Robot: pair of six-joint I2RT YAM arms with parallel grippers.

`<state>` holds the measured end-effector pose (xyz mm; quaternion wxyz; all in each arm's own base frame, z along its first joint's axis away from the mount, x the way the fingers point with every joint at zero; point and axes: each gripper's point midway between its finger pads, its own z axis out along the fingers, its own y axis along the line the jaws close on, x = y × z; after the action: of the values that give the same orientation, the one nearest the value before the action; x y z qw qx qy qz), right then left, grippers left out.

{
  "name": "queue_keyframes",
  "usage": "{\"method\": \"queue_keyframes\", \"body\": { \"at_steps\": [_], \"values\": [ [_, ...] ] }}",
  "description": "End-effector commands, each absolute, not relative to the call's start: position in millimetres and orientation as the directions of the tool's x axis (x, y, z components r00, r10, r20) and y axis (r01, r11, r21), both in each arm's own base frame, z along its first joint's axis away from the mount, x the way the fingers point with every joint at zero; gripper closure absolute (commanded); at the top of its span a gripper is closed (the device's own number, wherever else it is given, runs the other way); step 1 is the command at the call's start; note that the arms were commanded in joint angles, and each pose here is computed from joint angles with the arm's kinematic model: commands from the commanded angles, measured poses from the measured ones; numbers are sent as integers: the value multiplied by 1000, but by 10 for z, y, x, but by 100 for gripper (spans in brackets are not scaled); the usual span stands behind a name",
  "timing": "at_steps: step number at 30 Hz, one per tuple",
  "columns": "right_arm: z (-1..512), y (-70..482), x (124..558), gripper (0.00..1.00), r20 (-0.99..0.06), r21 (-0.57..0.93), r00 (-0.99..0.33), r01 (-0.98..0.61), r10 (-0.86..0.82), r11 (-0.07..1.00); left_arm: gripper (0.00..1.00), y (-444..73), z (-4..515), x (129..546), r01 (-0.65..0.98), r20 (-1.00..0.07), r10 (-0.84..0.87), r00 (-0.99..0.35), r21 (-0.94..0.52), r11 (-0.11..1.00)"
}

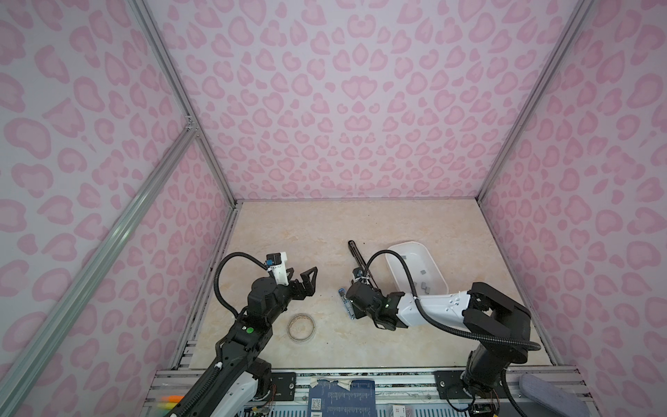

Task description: Load the staples into the stapler

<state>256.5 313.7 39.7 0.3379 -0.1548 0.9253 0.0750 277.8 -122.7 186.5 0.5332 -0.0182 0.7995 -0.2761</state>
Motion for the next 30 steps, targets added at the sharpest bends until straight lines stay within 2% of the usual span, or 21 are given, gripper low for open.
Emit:
{"method": "queue_keyframes", "body": {
  "at_steps": [1,30],
  "values": [
    [411,3118,2573,98,-652,27,-720,-335,-237,942,4,-1232,1963,2800,279,-854,-330,-403,-458,844],
    [390,3085,2576,98,-650,10,-719,-331,-245,944,3,-1236,1955,2803,279,-853,-329,-406,-459,844]
  ]
}}
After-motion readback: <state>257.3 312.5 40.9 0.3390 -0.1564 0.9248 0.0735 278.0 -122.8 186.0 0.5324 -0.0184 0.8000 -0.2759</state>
